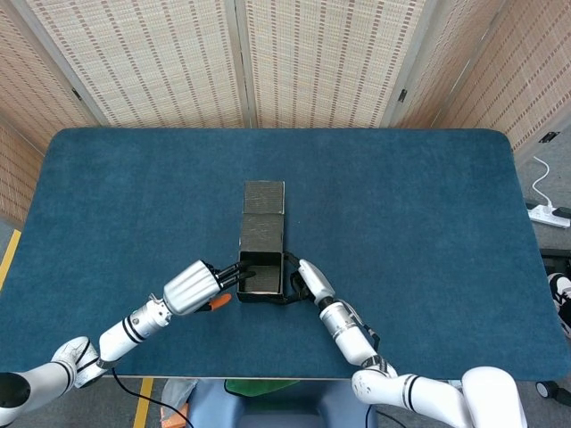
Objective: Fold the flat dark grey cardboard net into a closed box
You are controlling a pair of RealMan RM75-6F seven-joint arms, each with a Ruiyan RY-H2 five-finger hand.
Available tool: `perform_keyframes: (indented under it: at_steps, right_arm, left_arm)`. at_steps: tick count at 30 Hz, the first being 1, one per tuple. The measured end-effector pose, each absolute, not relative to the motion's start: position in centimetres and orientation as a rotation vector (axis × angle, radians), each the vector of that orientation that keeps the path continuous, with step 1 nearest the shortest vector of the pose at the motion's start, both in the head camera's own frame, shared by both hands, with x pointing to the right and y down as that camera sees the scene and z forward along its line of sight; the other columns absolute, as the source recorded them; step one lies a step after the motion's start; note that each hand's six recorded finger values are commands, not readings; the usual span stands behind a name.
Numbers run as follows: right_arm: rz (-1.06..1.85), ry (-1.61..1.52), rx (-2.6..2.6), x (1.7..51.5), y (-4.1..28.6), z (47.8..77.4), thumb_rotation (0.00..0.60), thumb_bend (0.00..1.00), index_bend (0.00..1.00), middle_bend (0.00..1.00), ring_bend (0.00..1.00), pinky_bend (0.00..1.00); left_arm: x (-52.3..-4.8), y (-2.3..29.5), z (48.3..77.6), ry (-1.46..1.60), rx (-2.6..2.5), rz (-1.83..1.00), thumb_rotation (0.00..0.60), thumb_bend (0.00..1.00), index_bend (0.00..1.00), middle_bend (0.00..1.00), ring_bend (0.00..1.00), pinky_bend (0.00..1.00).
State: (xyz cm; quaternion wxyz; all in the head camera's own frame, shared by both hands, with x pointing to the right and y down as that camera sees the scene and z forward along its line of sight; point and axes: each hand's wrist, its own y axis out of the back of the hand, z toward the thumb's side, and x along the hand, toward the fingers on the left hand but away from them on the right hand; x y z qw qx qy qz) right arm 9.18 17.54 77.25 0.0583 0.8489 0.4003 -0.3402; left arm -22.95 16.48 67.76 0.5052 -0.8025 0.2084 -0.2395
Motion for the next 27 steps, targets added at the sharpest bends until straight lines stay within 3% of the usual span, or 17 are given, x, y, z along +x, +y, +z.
perform_keyframes:
  at_steps: [3,6,9,18,27]
  right_arm:
    - [-1.023,1.181,2.592,8.0,17.6,77.4,0.6,0.12,0.02,0.08,0.71,1.0]
    - [-1.024,1.185,2.624,7.8,17.8,77.3,0.6,0.04,0.0,0.0,0.65,1.0]
    - [-1.024,1.179,2.654,7.9,18.3,77.1,0.6,0.02,0.0,0.0,0.6,1.0]
    - [-1.019,1.164,2.675,9.1,19.8,76.0,0.6,0.0,0.0,0.0,0.59,1.0]
    - [-1.053,1.183,2.643,11.7,20.0,75.0,0.6,0.0,0.0,0.0,0.57,1.0]
  left_arm:
    - [-23.6,16.0,66.9,0.58,-1.999,-0.583,0.6,0.38,0.19,0.23,0.81,0.94]
    - [-24.4,15.7,66.2,0.66,-2.075,-0.596,0.6,0.36,0.15,0.22,0.81,0.95]
    - [-25.1,15.6,66.1,0.728,-2.161,-0.631,0.6,0.35,0.12,0.2,0.8,0.95]
    - [-26.5,16.1,66.9,0.881,-2.418,-0.778,0.6,0.33,0.01,0.12,0.77,0.95]
    - [-27.3,17.0,69.5,0.915,-2.589,-0.96,0.6,0.25,0.0,0.0,0.68,0.95]
